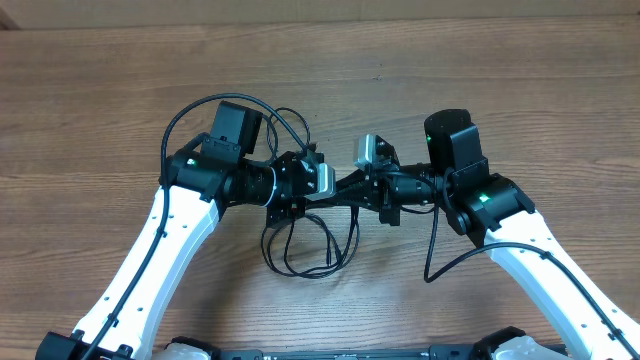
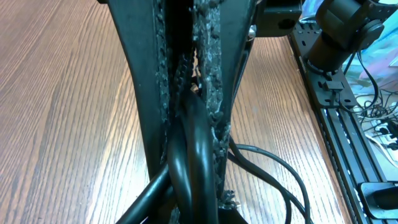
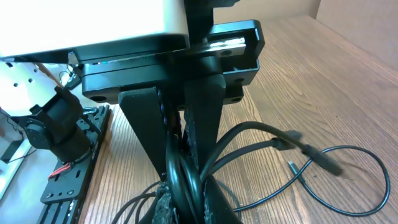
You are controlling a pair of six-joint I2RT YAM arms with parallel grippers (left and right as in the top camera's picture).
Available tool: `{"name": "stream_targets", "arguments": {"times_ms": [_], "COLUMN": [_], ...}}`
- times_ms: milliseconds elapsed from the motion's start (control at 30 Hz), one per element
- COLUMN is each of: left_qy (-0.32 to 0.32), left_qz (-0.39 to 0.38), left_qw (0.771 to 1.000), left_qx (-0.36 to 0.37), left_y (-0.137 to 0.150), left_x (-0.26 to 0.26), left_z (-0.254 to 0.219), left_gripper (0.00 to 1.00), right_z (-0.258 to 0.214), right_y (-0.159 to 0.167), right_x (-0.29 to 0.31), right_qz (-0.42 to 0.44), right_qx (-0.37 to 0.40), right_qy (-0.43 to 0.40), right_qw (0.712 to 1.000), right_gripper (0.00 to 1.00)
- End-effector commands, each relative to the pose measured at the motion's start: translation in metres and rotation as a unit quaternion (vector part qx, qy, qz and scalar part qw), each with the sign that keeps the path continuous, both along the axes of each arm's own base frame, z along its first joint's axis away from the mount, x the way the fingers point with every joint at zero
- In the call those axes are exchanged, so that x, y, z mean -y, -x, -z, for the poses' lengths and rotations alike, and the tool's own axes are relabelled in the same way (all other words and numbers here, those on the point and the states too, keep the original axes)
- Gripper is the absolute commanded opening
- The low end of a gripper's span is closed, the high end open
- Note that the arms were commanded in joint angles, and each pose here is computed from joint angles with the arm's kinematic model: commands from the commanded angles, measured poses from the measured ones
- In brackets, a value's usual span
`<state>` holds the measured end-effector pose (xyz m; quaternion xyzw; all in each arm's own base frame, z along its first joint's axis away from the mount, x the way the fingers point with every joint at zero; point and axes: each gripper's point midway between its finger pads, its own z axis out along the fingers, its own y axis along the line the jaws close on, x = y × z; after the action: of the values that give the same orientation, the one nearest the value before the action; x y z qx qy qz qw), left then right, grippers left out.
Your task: Untangle cables
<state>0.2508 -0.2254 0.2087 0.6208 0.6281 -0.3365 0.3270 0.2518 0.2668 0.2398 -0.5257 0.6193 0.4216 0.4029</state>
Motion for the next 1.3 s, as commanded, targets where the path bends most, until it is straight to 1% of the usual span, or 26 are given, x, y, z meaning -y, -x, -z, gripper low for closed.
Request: {"name": "stream_targets", "arguments": {"times_ms": [0,33,100,133,433,567,667,833,1000,1167,1267], "left_qy": [0.006,0.004,0.001,0.001,-0.009,0.0,0.031,0.117,0.168,0.227,0.24], "left_qz": [-0.004,-0.006,-0.012,-0.015,-0.068,-0.107,-0.119,-0.103,-0.075,-0.028,-0.015], "left_qw": [1.0,1.0,1.0,1.0,0.996,0.991,0.987,0.982,0.979,0.971,0.969], "left_qx": [0.01,0.009,0.003,-0.001,-0.054,-0.084,-0.102,-0.107,-0.087,-0.073,-0.059], "left_y": [-0.005,-0.006,-0.006,-0.006,-0.012,-0.021,-0.026,-0.029,-0.031,-0.023,-0.023], "left_x": [-0.003,-0.003,-0.004,-0.004,-0.01,-0.021,-0.028,-0.035,-0.033,-0.028,-0.027], "left_z": [-0.005,-0.005,-0.004,-0.004,-0.001,-0.003,-0.011,-0.04,-0.059,-0.083,-0.089], "left_gripper": [0.13,0.35,0.7,0.99,1.0,1.0,1.0,0.99,1.0,0.99,1.0], "right_z": [-0.002,-0.002,-0.002,-0.001,-0.005,-0.015,-0.025,-0.048,-0.066,-0.078,-0.084], "right_y": [0.0,0.0,-0.002,-0.003,-0.009,-0.026,-0.048,-0.071,-0.078,-0.08,-0.08], "right_x": [0.0,0.0,0.0,0.001,0.0,0.005,0.016,0.034,0.035,0.035,0.035], "right_qz": [-0.002,-0.002,0.002,0.006,0.018,0.062,0.116,0.171,0.187,0.192,0.192], "right_qx": [0.001,0.001,0.002,0.003,0.009,-0.016,-0.045,-0.094,-0.13,-0.155,-0.163], "right_qy": [-0.003,-0.003,-0.001,0.002,-0.002,-0.02,-0.041,-0.093,-0.133,-0.159,-0.17], "right_qw": [1.0,1.0,1.0,1.0,1.0,0.998,0.991,0.976,0.965,0.956,0.953], "right_gripper": [0.04,0.04,0.04,0.04,0.04,0.04,0.04,0.04,0.04,0.04,0.04]}}
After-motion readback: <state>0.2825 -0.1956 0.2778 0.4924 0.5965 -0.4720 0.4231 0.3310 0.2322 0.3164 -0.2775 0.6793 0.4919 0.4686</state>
